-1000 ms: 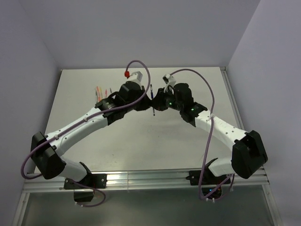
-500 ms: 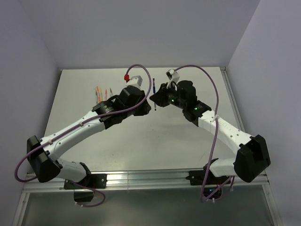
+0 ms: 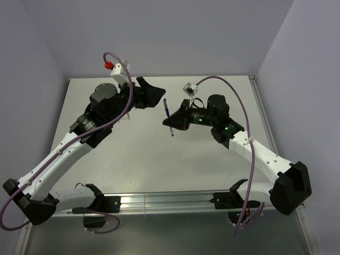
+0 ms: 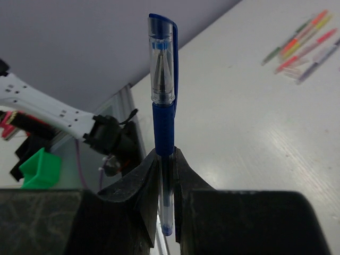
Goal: Insert the pens into the pen caps
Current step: Insert the pen cap onto the pen.
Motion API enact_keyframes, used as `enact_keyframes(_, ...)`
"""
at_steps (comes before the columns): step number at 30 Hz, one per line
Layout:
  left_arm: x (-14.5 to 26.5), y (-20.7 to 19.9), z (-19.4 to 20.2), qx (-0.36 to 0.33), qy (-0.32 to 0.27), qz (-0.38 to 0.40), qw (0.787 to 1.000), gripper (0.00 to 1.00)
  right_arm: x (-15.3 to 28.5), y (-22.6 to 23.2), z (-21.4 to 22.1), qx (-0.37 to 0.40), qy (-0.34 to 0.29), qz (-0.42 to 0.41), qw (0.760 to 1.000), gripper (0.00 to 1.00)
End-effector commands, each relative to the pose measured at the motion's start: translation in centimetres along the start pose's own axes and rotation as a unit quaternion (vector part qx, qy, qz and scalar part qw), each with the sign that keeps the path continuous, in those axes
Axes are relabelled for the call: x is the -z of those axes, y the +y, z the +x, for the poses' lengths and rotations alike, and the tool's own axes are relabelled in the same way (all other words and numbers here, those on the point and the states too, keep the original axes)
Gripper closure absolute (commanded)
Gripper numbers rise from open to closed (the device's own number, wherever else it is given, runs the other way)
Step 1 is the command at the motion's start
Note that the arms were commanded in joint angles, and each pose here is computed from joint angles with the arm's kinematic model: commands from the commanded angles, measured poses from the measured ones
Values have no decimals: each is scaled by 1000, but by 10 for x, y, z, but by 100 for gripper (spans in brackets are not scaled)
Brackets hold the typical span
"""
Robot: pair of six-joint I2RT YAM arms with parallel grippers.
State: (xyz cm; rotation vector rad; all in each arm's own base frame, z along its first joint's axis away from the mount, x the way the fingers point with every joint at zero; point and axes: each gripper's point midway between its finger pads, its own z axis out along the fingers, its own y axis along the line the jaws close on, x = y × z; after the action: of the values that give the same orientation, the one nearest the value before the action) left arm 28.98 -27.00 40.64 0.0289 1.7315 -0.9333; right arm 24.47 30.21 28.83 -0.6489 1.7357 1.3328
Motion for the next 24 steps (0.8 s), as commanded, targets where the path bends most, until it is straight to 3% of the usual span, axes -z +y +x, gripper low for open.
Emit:
enact_keyframes(1,9,-39,-20,-33,-34,131,990,24,5,40,-10,20,-6,-100,995,100)
enact_keyframes(3,13,-40,-17,-40,-19,162,986,25,5,50,-12,9,-1,-126,992,100)
enact_keyframes(5,14,-39,-26,-47,-40,185,981,25,6,57,-16,-3,-7,-144,990,100)
enact_keyframes(10,36,-53,-28,-54,-38,296,953,26,12,76,-28,-9,-15,-181,983,100)
enact_keyframes(17,51,-72,-27,-59,-34,372,926,32,11,83,-36,-34,-15,-195,980,100)
enact_keyframes(24,47,-70,-16,-51,-5,380,923,34,14,87,-40,-30,-22,-197,980,100)
